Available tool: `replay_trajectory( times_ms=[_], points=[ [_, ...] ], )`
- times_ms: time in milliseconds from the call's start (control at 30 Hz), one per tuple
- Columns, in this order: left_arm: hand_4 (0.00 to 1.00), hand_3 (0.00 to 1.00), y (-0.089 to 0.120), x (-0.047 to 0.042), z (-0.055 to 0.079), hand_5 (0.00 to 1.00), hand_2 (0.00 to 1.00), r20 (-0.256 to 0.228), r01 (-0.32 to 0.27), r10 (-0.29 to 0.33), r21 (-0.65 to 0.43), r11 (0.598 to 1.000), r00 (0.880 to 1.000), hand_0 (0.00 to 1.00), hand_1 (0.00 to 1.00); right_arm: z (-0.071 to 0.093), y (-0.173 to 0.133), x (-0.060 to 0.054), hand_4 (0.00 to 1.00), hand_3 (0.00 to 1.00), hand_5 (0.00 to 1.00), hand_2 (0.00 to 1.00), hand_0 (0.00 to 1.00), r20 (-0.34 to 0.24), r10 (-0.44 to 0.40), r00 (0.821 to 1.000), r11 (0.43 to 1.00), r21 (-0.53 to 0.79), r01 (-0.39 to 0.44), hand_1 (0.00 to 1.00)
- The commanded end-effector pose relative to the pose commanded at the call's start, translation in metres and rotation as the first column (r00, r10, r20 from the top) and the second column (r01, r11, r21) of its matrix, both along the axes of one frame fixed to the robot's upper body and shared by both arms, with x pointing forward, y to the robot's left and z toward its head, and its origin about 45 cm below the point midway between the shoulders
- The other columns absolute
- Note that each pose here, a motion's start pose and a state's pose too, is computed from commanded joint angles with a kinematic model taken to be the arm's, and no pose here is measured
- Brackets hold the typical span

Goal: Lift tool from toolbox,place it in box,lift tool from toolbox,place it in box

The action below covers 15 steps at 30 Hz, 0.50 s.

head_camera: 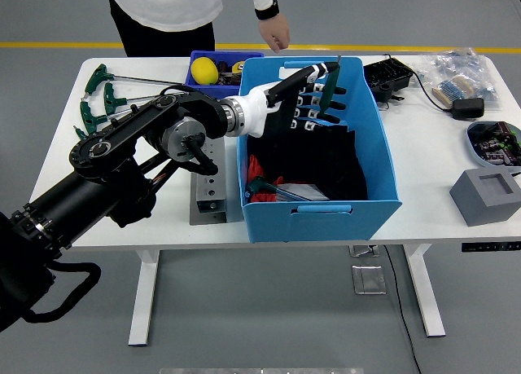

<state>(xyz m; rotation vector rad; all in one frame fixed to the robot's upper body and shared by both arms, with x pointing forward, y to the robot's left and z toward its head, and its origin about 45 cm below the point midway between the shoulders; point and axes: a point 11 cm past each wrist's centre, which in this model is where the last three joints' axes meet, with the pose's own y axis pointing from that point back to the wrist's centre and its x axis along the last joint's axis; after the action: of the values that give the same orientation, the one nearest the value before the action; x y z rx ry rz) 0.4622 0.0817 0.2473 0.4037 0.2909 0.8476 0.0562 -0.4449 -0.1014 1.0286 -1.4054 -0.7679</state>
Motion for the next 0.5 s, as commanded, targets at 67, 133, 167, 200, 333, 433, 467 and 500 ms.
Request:
replay_trajectory(
  times_ms=[67, 133, 167, 200, 333, 433, 467, 500],
  points=[
    [0.775, 0.794, 0.016, 0.0072, -0.015, 0.967, 0.738, 0.024, 0.007, -0.010, 0.104, 0.995, 1.000, 0.506, 0.662, 0.000, 0.000, 0.002, 0.829, 0.564, 0.662, 0.714, 0.666, 0.001, 0.002, 1.000, 1.000, -0.002, -0.002, 0.647],
    [0.775, 0.794, 0.024, 0.0107, -0.022, 0.967, 0.738, 0.053, 0.047, -0.058, 0.195, 0.980, 0.997, 0.506, 0.662, 0.001, -0.001, 0.002, 0.829, 0.564, 0.662, 0.714, 0.666, 0.001, 0.002, 1.000, 1.000, -0.003, -0.002, 0.647],
    [0.775, 0.794, 0.027, 0.0122, -0.025, 0.967, 0.738, 0.068, 0.069, -0.087, 0.238, 0.969, 0.994, 0.506, 0.662, 0.001, -0.001, 0.003, 0.829, 0.564, 0.662, 0.714, 0.666, 0.001, 0.003, 1.000, 1.000, -0.004, -0.003, 0.647],
    [0.775, 0.794, 0.029, 0.0133, -0.026, 0.967, 0.738, 0.082, 0.086, -0.113, 0.277, 0.957, 0.990, 0.506, 0.662, 0.001, -0.001, 0.003, 0.829, 0.564, 0.662, 0.714, 0.666, 0.002, 0.003, 1.000, 1.000, -0.004, -0.003, 0.647],
    [0.835, 0.836, 0.027, 0.0150, -0.024, 0.998, 0.783, 0.154, 0.144, -0.228, 0.426, 0.893, 0.961, 0.532, 0.691, 0.001, -0.001, 0.004, 0.829, 0.564, 0.662, 0.714, 0.666, 0.000, 0.006, 1.000, 1.000, -0.005, -0.006, 0.647],
    [0.838, 0.849, 0.024, 0.0133, -0.024, 0.998, 0.791, 0.187, 0.162, -0.298, 0.524, 0.836, 0.936, 0.531, 0.687, 0.001, -0.001, 0.004, 0.828, 0.564, 0.661, 0.714, 0.667, -0.001, 0.006, 1.000, 1.000, -0.004, -0.006, 0.646],
    [0.838, 0.849, 0.021, 0.0124, -0.023, 0.998, 0.791, 0.202, 0.168, -0.332, 0.563, 0.809, 0.921, 0.531, 0.687, 0.001, -0.002, 0.004, 0.828, 0.564, 0.661, 0.714, 0.667, -0.001, 0.006, 1.000, 1.000, -0.004, -0.006, 0.646],
    [0.838, 0.849, 0.020, 0.0124, -0.021, 0.998, 0.791, 0.213, 0.169, -0.355, 0.592, 0.788, 0.911, 0.531, 0.687, 0.001, -0.002, 0.003, 0.828, 0.564, 0.661, 0.714, 0.667, -0.002, 0.006, 1.000, 1.000, -0.004, -0.006, 0.646]
  ],
)
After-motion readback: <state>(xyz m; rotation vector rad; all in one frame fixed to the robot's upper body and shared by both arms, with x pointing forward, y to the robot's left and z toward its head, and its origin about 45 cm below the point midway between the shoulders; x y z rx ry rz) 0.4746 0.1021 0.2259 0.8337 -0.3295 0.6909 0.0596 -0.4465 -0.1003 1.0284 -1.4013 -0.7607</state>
